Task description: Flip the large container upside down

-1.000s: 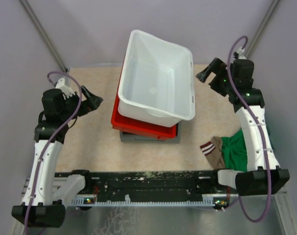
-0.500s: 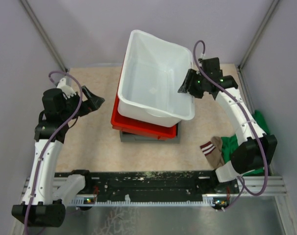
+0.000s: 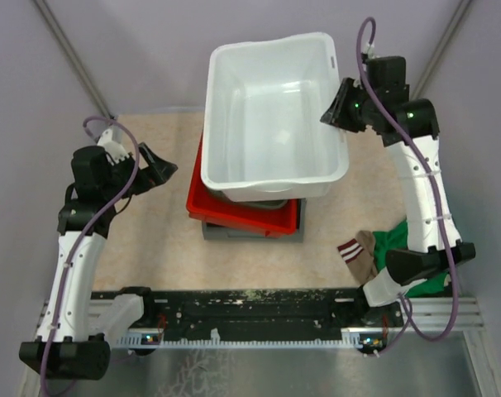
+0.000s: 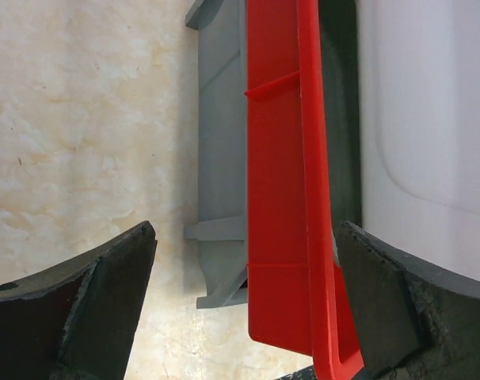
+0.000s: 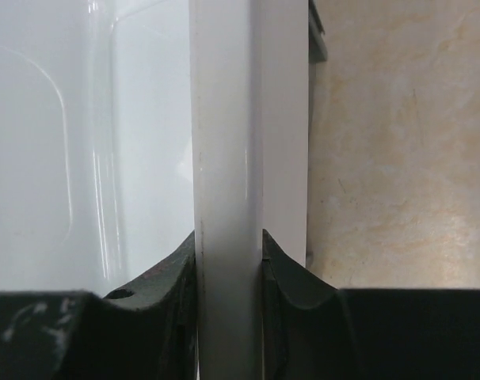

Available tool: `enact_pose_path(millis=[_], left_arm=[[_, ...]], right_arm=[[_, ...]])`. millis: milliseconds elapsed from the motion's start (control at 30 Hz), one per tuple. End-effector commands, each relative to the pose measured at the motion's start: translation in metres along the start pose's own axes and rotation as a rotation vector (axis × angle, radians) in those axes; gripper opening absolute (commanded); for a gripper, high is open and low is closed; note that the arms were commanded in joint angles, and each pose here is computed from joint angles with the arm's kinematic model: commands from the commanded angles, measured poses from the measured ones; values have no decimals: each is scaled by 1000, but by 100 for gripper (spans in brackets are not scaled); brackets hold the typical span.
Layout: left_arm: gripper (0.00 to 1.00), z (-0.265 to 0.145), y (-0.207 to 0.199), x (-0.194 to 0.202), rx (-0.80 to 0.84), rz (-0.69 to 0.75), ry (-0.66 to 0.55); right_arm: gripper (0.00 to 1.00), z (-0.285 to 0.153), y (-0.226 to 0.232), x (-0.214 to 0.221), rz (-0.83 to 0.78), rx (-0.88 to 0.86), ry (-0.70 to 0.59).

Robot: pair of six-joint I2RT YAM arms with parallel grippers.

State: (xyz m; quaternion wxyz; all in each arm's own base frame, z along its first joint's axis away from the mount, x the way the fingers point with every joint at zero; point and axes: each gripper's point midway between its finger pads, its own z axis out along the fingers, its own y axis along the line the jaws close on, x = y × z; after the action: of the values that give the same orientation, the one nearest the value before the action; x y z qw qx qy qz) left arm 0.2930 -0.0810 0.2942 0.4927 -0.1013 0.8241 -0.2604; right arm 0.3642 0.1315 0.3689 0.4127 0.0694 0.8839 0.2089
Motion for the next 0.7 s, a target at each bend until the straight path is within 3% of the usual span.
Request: enact_pose_path(millis=[0,167,367,500,667], left_arm=[[100,-6,-9,-21,-6,34,-22],[100,-21,-17,-53,-60,95,-48],[97,-35,-45,-78,-43,123,-60],[96,-30,-110,-69,101,178,-20],[98,-9,-197,-27,231,306,83]], right_arm=[[0,-62,9,-77,8,5,-279],[0,-117,-54,-113,125,140,-454],[0,-157,-126,-101,126,465,-524],[0,-172,-163,-85,77,680,-510],[0,-172,-176,-78,16,760,-484]])
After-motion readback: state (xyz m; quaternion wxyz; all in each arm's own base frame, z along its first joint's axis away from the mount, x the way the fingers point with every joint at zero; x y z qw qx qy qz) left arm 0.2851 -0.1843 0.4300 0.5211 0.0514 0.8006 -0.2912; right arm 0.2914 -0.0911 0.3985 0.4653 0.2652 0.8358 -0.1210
